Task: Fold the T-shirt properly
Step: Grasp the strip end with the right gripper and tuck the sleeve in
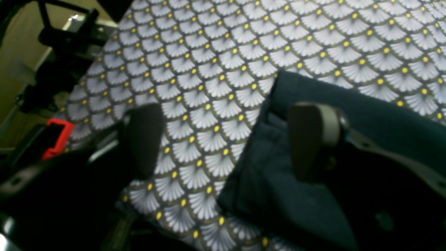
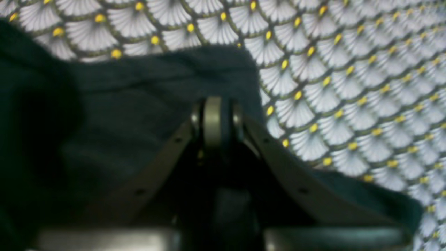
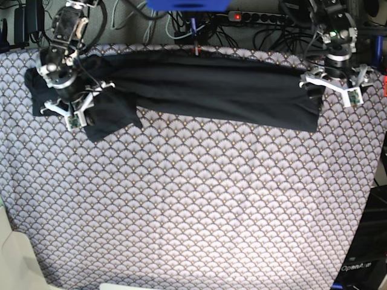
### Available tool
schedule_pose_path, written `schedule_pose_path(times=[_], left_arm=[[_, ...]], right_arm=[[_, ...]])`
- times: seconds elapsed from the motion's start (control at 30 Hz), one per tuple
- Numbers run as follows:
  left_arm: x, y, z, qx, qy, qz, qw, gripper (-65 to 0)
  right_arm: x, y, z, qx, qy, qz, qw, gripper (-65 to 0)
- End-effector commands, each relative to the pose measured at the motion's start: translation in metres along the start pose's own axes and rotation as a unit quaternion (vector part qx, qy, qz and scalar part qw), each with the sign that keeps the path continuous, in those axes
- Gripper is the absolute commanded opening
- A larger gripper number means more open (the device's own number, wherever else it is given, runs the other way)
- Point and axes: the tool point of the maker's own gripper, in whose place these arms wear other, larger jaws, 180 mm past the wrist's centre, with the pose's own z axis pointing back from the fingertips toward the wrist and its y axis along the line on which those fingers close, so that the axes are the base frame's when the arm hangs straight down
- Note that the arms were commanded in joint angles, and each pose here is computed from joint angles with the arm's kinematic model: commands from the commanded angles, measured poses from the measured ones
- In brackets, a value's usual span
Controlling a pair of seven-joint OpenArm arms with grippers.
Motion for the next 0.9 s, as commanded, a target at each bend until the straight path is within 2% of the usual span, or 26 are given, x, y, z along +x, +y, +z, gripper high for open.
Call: schedule_pose_path(times=[0.0,0.4,0.53,0.73,0.87], left_arm=[[0.012,0.002,0.002,0.002,-0.023,-0.002,1.0,-11.6],[0.011,0.002,0.002,0.002,-0.021,-0.002,1.0,-11.6],[0.011,0.002,0.002,0.002,-0.02,-0.002,1.0,-11.6],[0.011,0.002,0.001,0.002,-0.021,-0.002,1.0,-11.6],[0.012,0.002,0.001,0.002,-0.022,-0.001,1.0,-11.6]], right_arm=[[0.022,-0.006,0.004,-0.008,-0.036,0.007,0.9993,-62.5],[0.026,-0.011,0.01,-0.019,-0.04,0.013,0.9989,-62.3],[0.009,-0.01,0.008,-0.017,0.012,0.013,0.9997,-62.4],[0.002,-0.014,0.005,-0.021,0.047,0.014,0.9986,-62.4],[-0.004,-0.021,0.002,-0.028,0.091,0.015,0.9954,-62.3]])
